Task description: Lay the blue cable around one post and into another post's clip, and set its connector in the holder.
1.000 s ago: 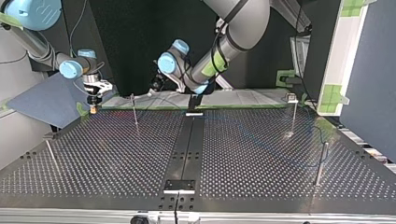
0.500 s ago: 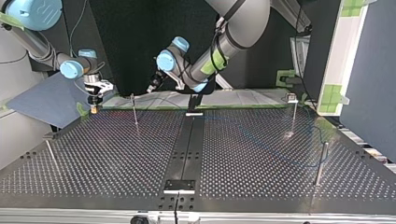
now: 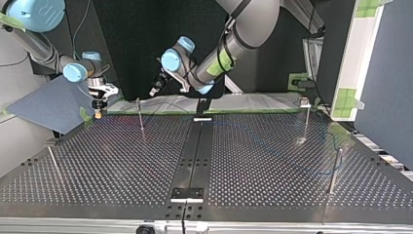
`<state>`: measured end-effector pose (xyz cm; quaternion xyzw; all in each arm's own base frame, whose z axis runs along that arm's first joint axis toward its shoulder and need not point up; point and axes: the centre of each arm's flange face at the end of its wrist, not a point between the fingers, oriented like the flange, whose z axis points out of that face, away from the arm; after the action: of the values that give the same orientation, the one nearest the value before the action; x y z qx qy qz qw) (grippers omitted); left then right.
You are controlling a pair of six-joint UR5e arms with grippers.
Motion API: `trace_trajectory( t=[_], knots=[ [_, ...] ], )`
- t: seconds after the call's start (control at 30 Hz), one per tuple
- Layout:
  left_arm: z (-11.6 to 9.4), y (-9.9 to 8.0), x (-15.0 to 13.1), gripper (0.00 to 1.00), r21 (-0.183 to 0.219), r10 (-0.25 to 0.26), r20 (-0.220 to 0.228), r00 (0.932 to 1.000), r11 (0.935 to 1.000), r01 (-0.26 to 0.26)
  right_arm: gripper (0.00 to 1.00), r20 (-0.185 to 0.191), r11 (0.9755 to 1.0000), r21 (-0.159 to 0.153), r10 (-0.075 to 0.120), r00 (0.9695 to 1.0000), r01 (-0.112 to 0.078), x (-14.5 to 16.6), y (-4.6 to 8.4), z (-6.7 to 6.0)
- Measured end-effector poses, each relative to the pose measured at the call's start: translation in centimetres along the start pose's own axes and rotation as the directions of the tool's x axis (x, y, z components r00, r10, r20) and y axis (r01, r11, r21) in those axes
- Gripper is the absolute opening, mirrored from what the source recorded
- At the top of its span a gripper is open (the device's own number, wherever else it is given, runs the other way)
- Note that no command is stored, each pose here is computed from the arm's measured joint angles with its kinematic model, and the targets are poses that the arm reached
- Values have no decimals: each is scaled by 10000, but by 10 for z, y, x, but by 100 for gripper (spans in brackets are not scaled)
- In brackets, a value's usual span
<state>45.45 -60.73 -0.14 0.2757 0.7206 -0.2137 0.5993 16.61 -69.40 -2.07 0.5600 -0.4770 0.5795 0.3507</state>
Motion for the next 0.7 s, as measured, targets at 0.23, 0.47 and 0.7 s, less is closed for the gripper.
trace_trajectory(
  t=[0.23,0.47,0.7],
  knots=[
    [0,-1,0,100,-23,-100,17,9999,9999,100,0,1,10000,12,20,10000,-20,-1,0,0],
    [0,-1,-1,100,-118,-162,27,9999,9998,163,0,2,10000,13,40,10000,-40,-2,0,0],
    [0,-1,-1,100,-128,-189,31,9998,9997,189,0,4,10000,13,43,10000,-43,-3,0,0]
  ],
)
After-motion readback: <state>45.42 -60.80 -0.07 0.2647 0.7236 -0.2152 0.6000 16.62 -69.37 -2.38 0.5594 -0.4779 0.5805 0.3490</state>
